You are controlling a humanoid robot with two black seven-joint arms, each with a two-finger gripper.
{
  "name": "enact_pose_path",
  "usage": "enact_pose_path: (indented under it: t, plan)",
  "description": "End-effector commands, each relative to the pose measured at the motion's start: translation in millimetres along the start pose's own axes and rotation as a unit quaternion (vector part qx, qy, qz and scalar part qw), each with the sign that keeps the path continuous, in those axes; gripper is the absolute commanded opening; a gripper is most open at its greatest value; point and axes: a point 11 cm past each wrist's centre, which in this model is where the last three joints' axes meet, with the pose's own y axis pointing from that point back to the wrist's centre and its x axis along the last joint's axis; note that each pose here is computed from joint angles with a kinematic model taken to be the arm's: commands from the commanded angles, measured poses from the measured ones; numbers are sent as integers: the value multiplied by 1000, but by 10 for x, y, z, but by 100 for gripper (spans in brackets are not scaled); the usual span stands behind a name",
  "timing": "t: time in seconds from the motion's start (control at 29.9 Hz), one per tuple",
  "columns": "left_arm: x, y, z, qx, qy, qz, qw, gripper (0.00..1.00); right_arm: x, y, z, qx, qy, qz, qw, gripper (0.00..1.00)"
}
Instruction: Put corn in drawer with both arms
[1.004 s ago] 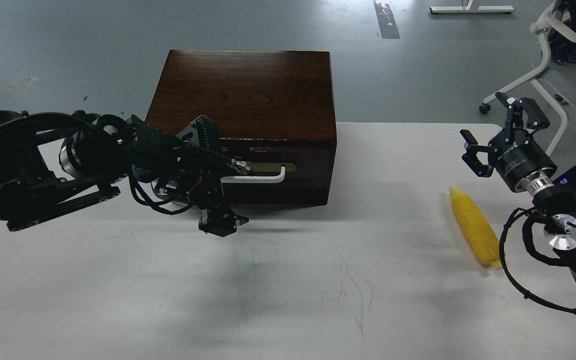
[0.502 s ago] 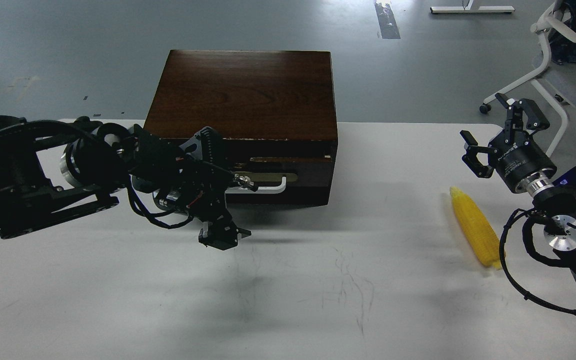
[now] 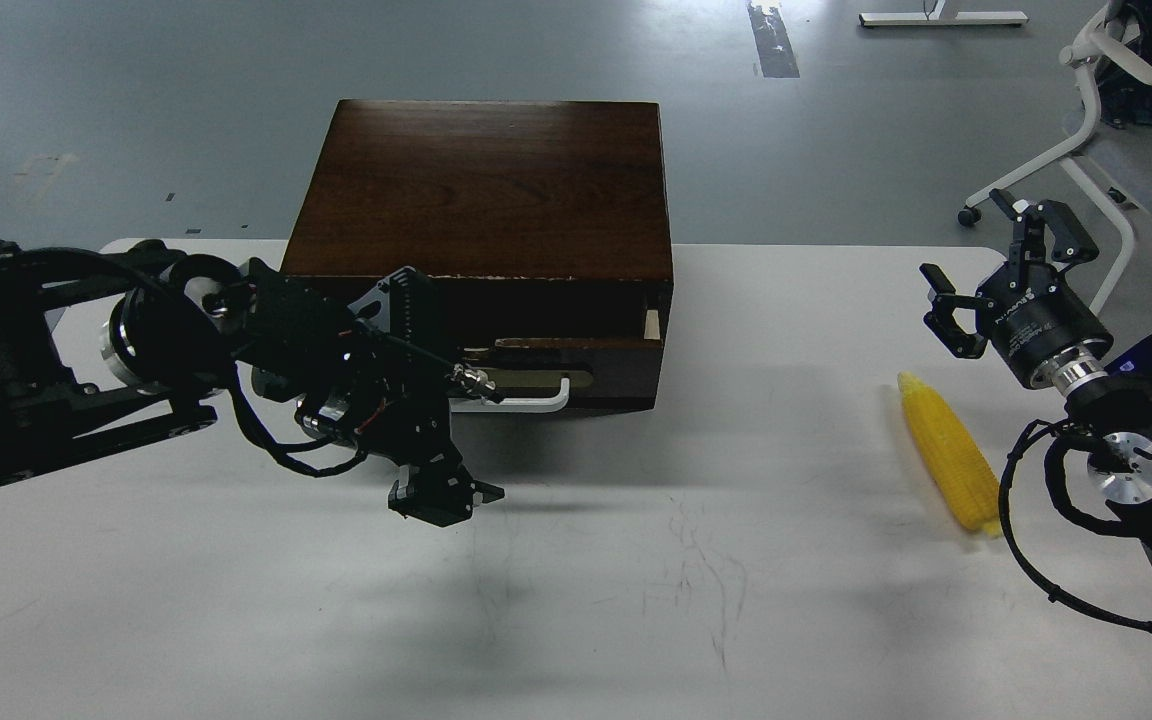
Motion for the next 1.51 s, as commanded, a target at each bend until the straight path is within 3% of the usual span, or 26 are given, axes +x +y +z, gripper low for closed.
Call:
enact_pose_path:
  t: [0.0, 0.8, 1.17, 1.37, 1.47]
  plan:
    - [-14, 6, 10, -1, 0, -1, 1000, 98, 15, 8, 5, -1, 1, 2, 1000, 100]
    - [30, 116, 349, -33, -25, 13, 999, 98, 36, 9, -9, 1, 3, 5, 1000, 100]
    - [-57, 182, 304, -23, -15, 7, 1000, 98, 36, 9, -9, 1, 3, 5, 1000, 100]
    - [85, 348, 200, -9, -6, 25, 1000, 98, 29, -1, -20, 2, 3, 4, 1000, 100]
    - [319, 537, 149, -20, 39, 71, 996, 98, 26, -7, -33, 2, 4, 3, 1000, 100]
